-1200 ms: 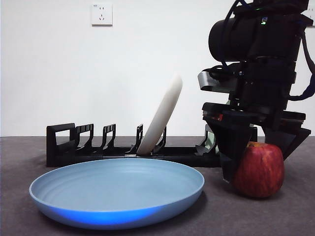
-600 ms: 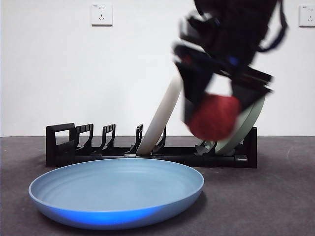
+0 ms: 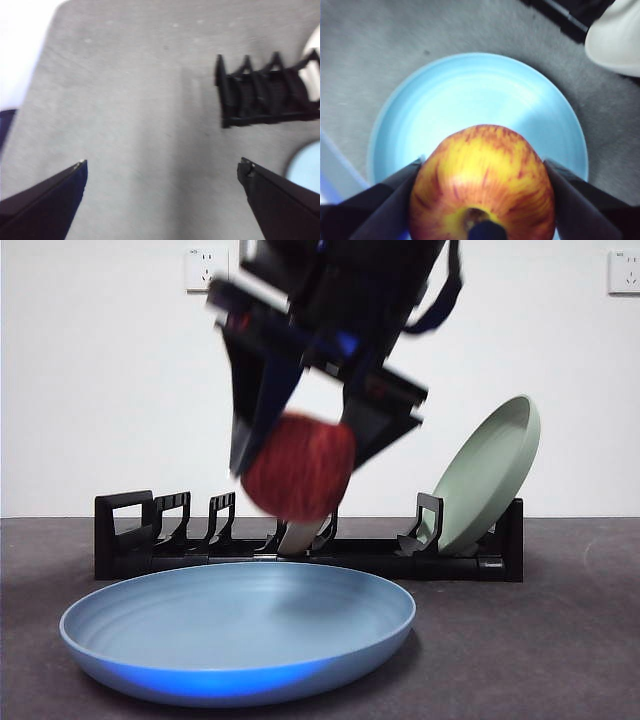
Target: Take the blue plate from the plate rack,put the plate on the table,take the apple from the table,put the apple in the plate
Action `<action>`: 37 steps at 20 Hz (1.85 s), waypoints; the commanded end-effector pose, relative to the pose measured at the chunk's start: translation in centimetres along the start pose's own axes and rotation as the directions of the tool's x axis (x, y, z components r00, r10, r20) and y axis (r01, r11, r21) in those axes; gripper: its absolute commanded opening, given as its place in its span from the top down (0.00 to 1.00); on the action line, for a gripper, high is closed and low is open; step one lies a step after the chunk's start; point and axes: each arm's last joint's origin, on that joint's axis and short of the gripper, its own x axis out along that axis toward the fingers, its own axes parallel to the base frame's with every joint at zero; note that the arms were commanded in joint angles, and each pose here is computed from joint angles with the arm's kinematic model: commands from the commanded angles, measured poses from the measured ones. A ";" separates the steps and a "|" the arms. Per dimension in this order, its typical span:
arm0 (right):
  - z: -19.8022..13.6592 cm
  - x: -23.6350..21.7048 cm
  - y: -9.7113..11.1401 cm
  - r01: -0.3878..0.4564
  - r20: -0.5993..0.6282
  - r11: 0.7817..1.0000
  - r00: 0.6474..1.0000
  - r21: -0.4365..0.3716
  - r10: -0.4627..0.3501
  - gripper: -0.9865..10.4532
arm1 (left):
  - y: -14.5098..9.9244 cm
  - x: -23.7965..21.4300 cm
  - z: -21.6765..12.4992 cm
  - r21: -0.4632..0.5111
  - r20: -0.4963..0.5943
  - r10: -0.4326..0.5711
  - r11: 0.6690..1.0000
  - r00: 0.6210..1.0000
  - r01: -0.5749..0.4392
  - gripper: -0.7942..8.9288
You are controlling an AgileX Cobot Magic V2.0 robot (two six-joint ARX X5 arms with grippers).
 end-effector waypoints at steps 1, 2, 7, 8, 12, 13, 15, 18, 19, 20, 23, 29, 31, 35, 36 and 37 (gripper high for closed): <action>0.1 2.5 0.0 0.001 -0.047 1.000 0.999 -0.004 -0.001 0.92 | 0.4 -1.4 -1.1 -0.055 0.018 -0.033 0.998 0.999 0.034 0.40; -0.1 3.6 0.0 0.003 -0.073 1.000 0.997 -0.011 -0.004 0.92 | 0.6 -1.9 -1.6 -0.057 0.023 -0.043 0.997 0.999 0.045 0.40; -0.8 6.5 -0.2 0.015 -0.148 1.000 0.989 -0.013 -0.017 0.91 | 1.1 -3.4 -3.5 -0.051 -0.018 -0.035 0.998 0.999 0.034 0.40; -0.8 6.5 -0.3 0.015 -0.149 1.000 0.989 -0.013 -0.017 0.86 | 1.2 -3.5 -3.7 -0.049 -0.028 -0.034 0.998 0.999 0.032 0.40; -0.8 6.5 -0.2 0.017 -0.153 1.000 0.988 -0.003 -0.017 0.47 | 1.2 -3.6 -3.8 -0.046 -0.040 -0.034 0.998 0.999 0.032 0.40; -0.8 6.5 -0.1 0.015 -0.152 1.000 0.988 -0.002 -0.016 0.44 | 1.2 -3.6 -3.8 -0.046 -0.039 -0.036 0.998 0.999 0.034 0.40; -0.7 6.3 -0.1 0.014 -0.147 1.000 0.989 -0.004 -0.014 0.44 | 1.2 -3.6 -3.8 -0.046 -0.039 -0.037 0.998 0.999 0.035 0.40; -0.3 5.4 0.1 0.013 -0.126 1.000 0.992 0.004 -0.012 0.44 | 1.2 -3.6 -3.8 -0.046 -0.038 -0.046 0.998 0.998 0.045 0.40; 0.0 4.9 0.2 0.012 -0.119 1.000 0.993 0.005 -0.012 0.44 | 1.1 -3.6 -3.8 -0.047 -0.036 -0.059 0.997 0.998 0.058 0.40; 0.2 4.3 0.3 0.011 -0.108 1.000 0.994 0.005 -0.010 0.44 | 1.1 -3.6 -3.7 -0.048 -0.031 -0.078 0.996 0.996 0.077 0.40; 0.9 1.5 0.6 0.002 -0.043 1.000 0.999 0.003 -0.002 0.44 | 0.8 -3.6 -3.3 -0.049 0.003 -0.166 0.985 0.986 0.166 0.40; 1.0 -5.9 1.2 -0.015 0.129 1.000 0.991 -0.012 0.017 0.45 | 0.3 -3.8 -2.0 -0.013 0.128 -0.326 0.944 0.937 0.330 0.40; 0.6 -8.6 1.1 -0.013 0.182 1.000 0.983 -0.010 0.015 0.46 | 0.1 -3.8 -1.6 -0.005 0.159 -0.353 0.934 0.922 0.358 0.41; -0.8 -13.1 0.9 0.043 0.253 0.999 0.967 -0.005 -0.040 0.74 | 0.0 -3.5 -1.0 0.021 0.181 -0.360 0.932 0.915 0.362 0.44; -1.4 -14.3 0.8 0.074 0.270 0.997 0.960 -0.006 -0.070 0.85 | -0.1 -3.3 -0.8 0.025 0.183 -0.361 0.932 0.915 0.362 0.50; -1.8 -15.1 0.7 0.098 0.282 0.995 0.955 -0.001 -0.094 0.92 | -0.1 -3.2 -0.7 0.028 0.184 -0.361 0.932 0.914 0.363 0.56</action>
